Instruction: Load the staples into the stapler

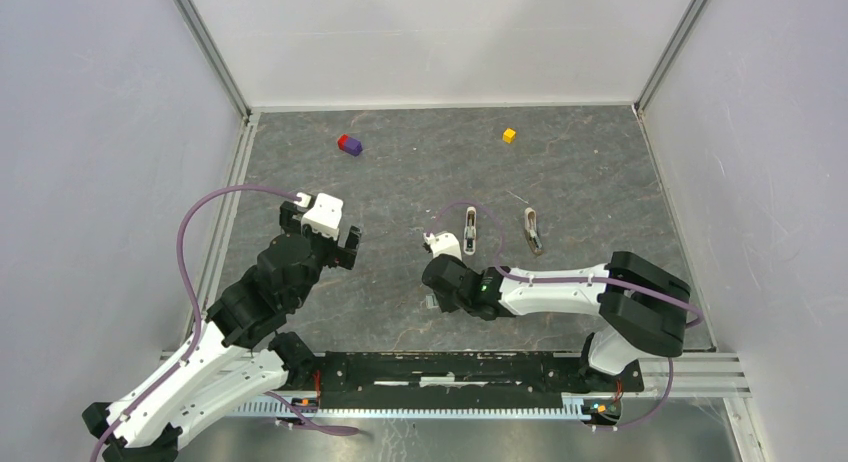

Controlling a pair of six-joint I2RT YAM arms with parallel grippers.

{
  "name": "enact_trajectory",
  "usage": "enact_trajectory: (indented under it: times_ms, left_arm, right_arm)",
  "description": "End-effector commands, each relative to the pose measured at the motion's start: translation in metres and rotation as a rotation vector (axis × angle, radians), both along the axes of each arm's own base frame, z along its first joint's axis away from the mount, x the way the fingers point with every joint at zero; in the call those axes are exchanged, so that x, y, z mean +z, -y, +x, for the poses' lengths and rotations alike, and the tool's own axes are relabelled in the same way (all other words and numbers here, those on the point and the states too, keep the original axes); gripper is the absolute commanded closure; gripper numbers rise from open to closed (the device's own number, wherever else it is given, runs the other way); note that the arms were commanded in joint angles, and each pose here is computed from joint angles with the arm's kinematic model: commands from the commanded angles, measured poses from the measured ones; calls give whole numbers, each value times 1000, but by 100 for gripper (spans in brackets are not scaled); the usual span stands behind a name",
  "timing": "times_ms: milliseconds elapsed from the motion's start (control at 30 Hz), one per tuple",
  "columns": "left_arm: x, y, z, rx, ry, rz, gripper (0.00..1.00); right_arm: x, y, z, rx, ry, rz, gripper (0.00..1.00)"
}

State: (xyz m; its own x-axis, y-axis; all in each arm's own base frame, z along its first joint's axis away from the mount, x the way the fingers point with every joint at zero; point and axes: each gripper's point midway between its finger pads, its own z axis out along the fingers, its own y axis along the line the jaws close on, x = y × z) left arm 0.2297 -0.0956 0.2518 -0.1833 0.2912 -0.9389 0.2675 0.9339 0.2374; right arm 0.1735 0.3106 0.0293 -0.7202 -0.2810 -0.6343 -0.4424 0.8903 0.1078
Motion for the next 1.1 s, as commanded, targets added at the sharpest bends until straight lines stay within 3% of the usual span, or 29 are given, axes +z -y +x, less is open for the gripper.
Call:
enact_trajectory:
  times_ms: [0, 1067]
  left_arm:
    - [9, 0, 3, 6, 38, -23, 0]
    - [9, 1, 3, 2, 37, -23, 0]
  right_arm:
    - [9, -13, 5, 3, 22, 29, 67]
    - [24, -11, 10, 9, 55, 27, 74]
